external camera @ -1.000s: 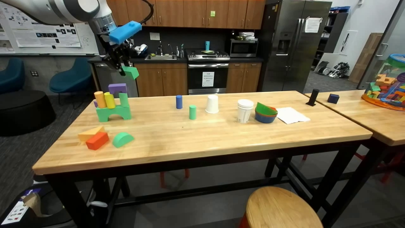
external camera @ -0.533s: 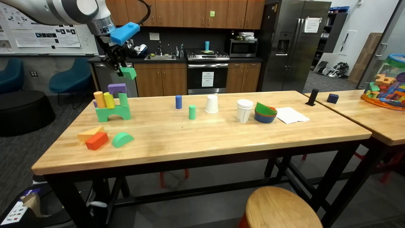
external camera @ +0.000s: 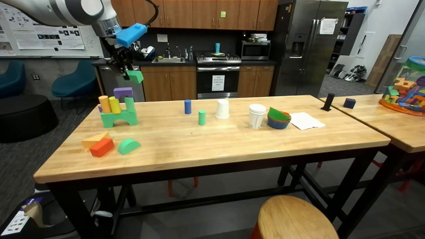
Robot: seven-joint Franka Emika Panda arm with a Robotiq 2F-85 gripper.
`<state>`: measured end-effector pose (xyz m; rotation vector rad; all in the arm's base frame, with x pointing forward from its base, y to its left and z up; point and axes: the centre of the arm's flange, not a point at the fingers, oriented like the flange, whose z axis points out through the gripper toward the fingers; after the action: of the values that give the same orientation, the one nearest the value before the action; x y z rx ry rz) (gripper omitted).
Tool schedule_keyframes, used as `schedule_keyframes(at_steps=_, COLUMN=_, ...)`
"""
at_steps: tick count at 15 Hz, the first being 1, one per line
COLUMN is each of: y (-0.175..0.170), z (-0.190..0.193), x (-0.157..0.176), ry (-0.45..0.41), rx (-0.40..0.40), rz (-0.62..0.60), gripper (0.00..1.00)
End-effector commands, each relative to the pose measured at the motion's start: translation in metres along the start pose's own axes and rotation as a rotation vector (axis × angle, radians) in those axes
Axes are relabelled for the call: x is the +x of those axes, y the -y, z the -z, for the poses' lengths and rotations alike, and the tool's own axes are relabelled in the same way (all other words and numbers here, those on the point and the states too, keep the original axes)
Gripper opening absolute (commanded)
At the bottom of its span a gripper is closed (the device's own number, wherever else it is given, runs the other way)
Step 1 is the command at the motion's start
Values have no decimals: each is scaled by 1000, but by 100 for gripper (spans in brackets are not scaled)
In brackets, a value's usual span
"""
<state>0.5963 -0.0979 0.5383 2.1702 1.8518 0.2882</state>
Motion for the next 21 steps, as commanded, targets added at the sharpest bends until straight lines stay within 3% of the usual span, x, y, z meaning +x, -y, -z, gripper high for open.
schedule_keyframes(at_steps=1, y=-9, z=10, x=2, ry=-21, rx=-14, rz=75, gripper=15)
schedule_keyframes(at_steps=4, y=-20, z=17, x=1, ry=-50, rx=-17, rz=206, gripper=15)
schedule_keyframes(at_steps=11, y=-47, z=32, x=-7, ry=-255, rx=38, rz=556, gripper=15)
schedule_keyframes(at_steps=12, y=-23, z=27, x=3, ry=-217, rx=16, rz=474, gripper=40)
schedule_keyframes(at_steps=21, y=-33, z=25, x=-2, ry=-241, rx=34, rz=546, gripper=40)
